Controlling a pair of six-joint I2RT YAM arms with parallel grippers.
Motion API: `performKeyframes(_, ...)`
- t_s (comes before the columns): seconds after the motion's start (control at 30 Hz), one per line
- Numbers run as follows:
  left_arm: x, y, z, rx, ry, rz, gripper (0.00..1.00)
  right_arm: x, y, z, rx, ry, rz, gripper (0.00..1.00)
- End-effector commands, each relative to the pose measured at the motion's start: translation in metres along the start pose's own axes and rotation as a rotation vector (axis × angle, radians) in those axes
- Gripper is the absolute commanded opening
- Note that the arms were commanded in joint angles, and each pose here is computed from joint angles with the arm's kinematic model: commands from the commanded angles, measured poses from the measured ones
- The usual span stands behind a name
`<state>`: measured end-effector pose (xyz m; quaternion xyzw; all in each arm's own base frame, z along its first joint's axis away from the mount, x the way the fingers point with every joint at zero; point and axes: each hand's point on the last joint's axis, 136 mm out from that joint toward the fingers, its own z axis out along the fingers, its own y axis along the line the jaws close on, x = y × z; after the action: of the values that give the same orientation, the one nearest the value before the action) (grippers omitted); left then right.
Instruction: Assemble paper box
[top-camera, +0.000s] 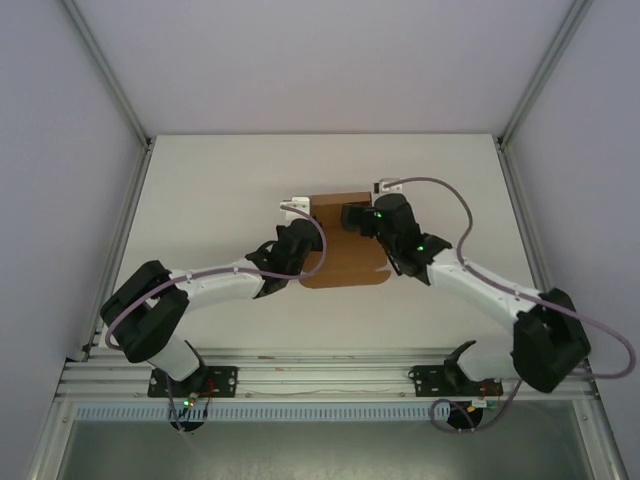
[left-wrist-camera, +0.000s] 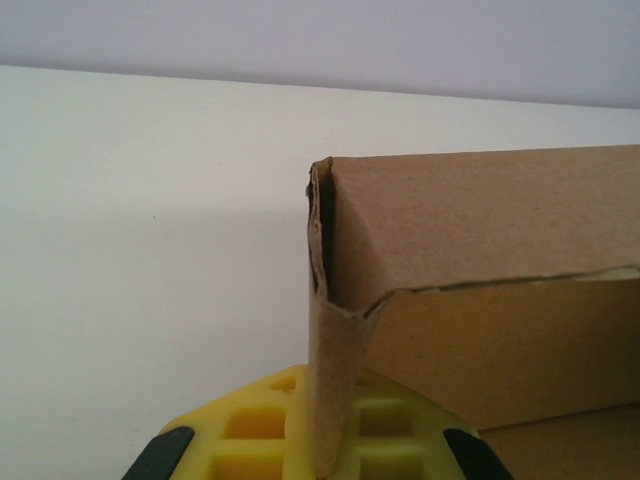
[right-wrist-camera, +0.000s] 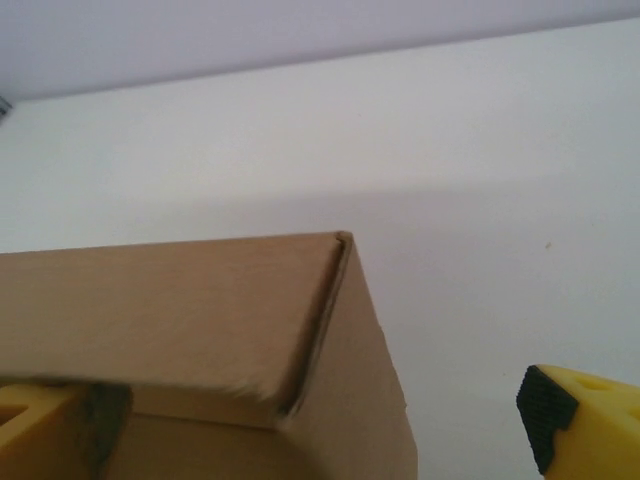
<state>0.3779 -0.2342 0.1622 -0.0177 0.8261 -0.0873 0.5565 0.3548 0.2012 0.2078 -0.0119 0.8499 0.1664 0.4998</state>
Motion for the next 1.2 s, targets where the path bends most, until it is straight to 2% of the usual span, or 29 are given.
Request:
performKeyframes(0.0, -0.007, -0.002, 0.0, -0.004, 0.004, 0.083, 0.0, -0.02, -0.004, -0.027, -0.015, -0.096, 0.059, 1.0)
performKeyframes(0.13, -0.007, -0.003, 0.006, 0.05, 0.101, 0.168, 0.0, -0.035, -0.032, -0.066, 0.063, -0.199, 0.101, 1.0)
performKeyframes(0.23, 0.002, -0.007, 0.013, 0.199, 0.246, 0.268, 0.0, -0.037, -0.057, -0.091, 0.148, -0.23, 0.107, 1.0)
performKeyframes(0.3, 0.011, -0.017, 0.01, 0.336, 0.363, 0.438, 0.0, -0.032, -0.071, -0.099, 0.189, -0.223, 0.088, 1.0)
performKeyframes(0.4, 0.036, -0.023, -0.003, 0.489, 0.597, 0.74, 0.0, -0.018, -0.093, -0.106, 0.253, -0.159, 0.1, 1.0)
performKeyframes(0.53, 0.046, -0.005, -0.002, 0.467, 0.787, 0.956, 0.0, 0.006, -0.112, -0.104, 0.298, -0.053, 0.122, 1.0)
performKeyframes(0.67, 0.068, 0.01, 0.003, 0.442, 0.917, 1.088, 0.0, 0.022, -0.126, -0.102, 0.328, 0.007, 0.153, 1.0)
performKeyframes(0.87, 0.1, 0.019, 0.032, 0.35, 1.007, 1.213, 0.0, 0.028, -0.132, -0.1, 0.332, 0.036, 0.17, 1.0)
performKeyframes(0.97, 0.113, 0.016, 0.056, 0.296, 0.979, 1.248, 0.0, 0.028, -0.132, -0.097, 0.332, 0.042, 0.175, 1.0)
performKeyframes(1.07, 0.131, 0.013, 0.078, 0.249, 0.929, 1.346, 0.0, 0.03, -0.133, -0.094, 0.336, 0.056, 0.175, 1.0)
performKeyframes(1.17, 0.146, 0.006, 0.087, 0.261, 0.898, 1.435, 0.0, 0.033, -0.134, -0.092, 0.347, 0.074, 0.175, 1.0)
